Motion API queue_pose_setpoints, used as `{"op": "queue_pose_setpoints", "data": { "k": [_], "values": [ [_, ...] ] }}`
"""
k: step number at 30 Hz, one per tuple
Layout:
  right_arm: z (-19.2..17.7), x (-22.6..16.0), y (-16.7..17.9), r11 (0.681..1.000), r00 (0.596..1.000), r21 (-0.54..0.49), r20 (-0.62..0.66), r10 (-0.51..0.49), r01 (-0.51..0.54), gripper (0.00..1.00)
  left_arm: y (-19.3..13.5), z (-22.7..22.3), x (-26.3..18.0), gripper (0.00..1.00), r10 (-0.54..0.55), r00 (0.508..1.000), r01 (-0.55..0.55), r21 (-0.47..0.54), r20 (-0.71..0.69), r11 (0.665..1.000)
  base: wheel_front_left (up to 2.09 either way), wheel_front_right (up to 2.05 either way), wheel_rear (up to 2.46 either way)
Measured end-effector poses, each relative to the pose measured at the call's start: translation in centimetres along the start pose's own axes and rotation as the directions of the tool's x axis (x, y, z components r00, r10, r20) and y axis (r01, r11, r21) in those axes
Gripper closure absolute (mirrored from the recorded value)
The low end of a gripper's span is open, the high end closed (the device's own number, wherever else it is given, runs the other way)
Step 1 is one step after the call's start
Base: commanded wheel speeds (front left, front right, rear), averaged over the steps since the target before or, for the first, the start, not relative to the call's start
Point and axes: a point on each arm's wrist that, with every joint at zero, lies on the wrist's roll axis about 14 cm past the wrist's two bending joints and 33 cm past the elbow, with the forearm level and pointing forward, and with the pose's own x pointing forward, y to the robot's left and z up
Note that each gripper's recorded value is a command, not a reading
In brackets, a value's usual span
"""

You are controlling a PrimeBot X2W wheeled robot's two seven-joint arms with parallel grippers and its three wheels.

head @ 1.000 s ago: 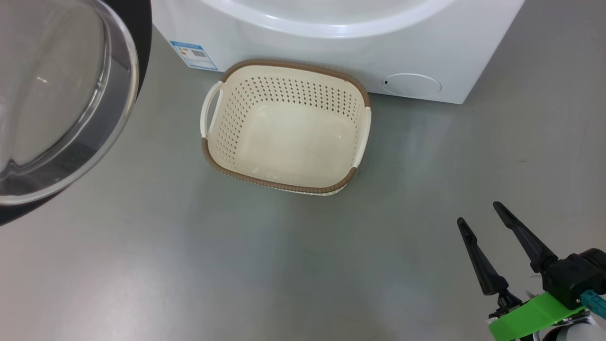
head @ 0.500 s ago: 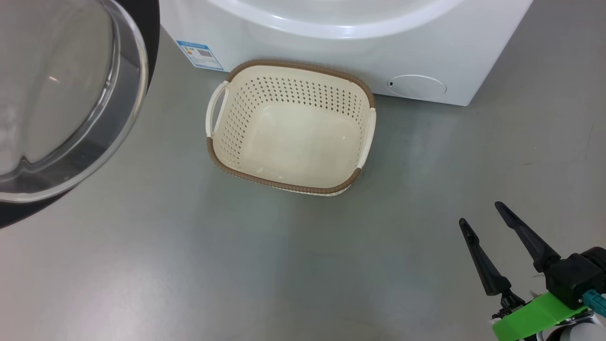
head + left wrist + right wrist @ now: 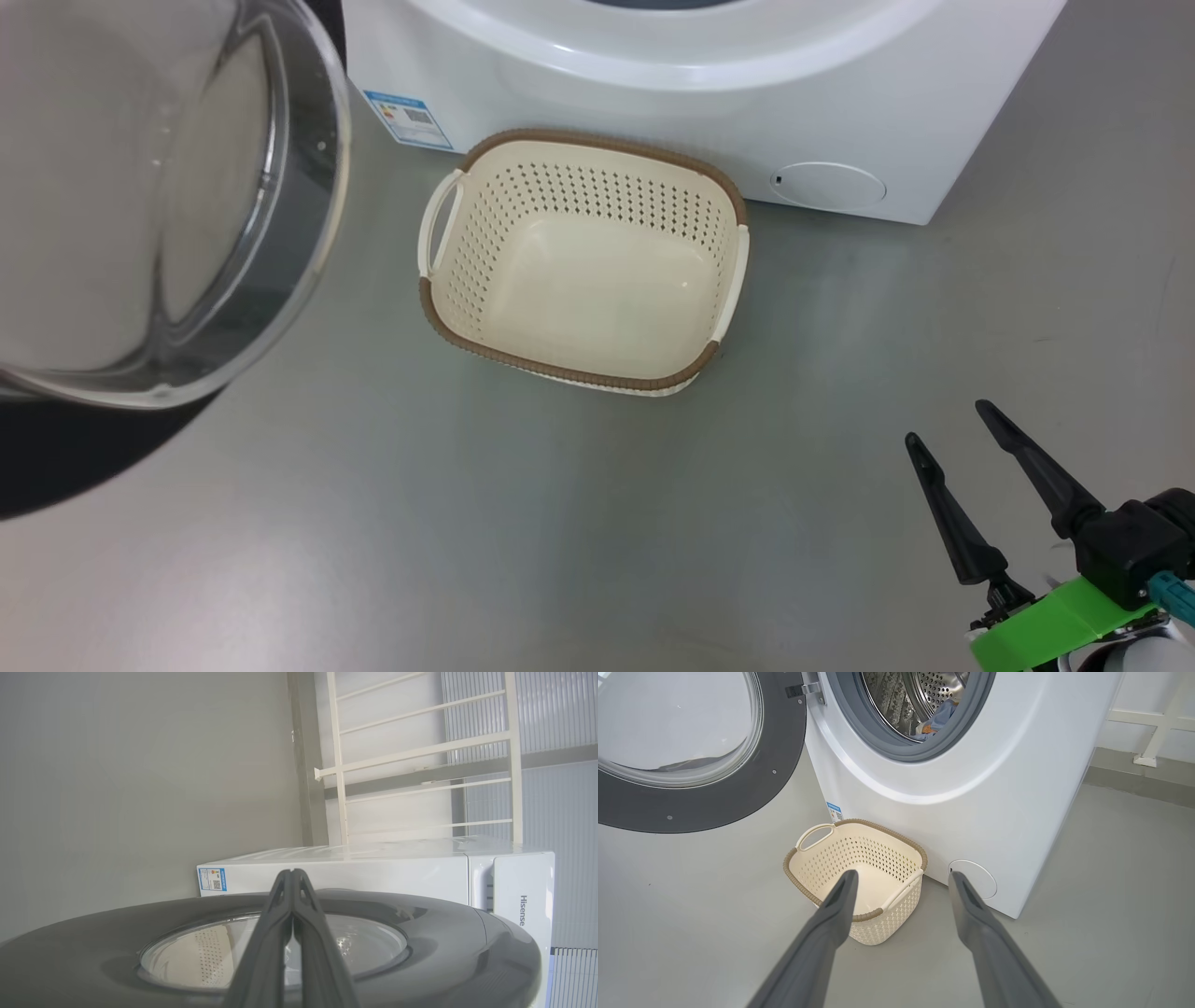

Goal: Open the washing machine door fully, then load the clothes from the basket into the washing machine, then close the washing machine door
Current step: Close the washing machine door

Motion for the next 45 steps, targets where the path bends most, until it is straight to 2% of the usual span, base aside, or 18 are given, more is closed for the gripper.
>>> {"op": "queue_pose_setpoints", "data": {
  "k": [11,21,35,45],
  "values": [
    [1.7,0.0,1.5,1.0,0.999,0.02,0.042,0.004,-0.005,0.0,-0.7,-4.6,-1.7,1.0,-0.044,0.977,0.038,-0.034,-0.206,0.999,0.0,0.0,0.0],
    [3.8,-0.4,2.6,0.999,0.995,0.039,0.094,-0.011,0.008,0.0,-3.3,-9.9,-3.7,1.0,-0.153,0.914,0.148,-0.042,-0.375,0.988,0.0,0.0,0.0],
    [5.7,-1.8,2.6,0.996,0.987,0.063,0.143,-0.071,0.063,0.0,-7.9,-20.1,-6.8,1.0,-0.312,0.727,0.291,-0.136,-0.612,0.947,0.0,0.0,0.0],
    [6.9,-4.3,2.2,0.988,0.975,0.081,0.169,-0.145,0.132,0.0,-10.9,-29.5,-9.4,1.0,-0.402,0.54,0.381,-0.211,-0.739,0.9,0.0,0.0,0.0]
  ]
}}
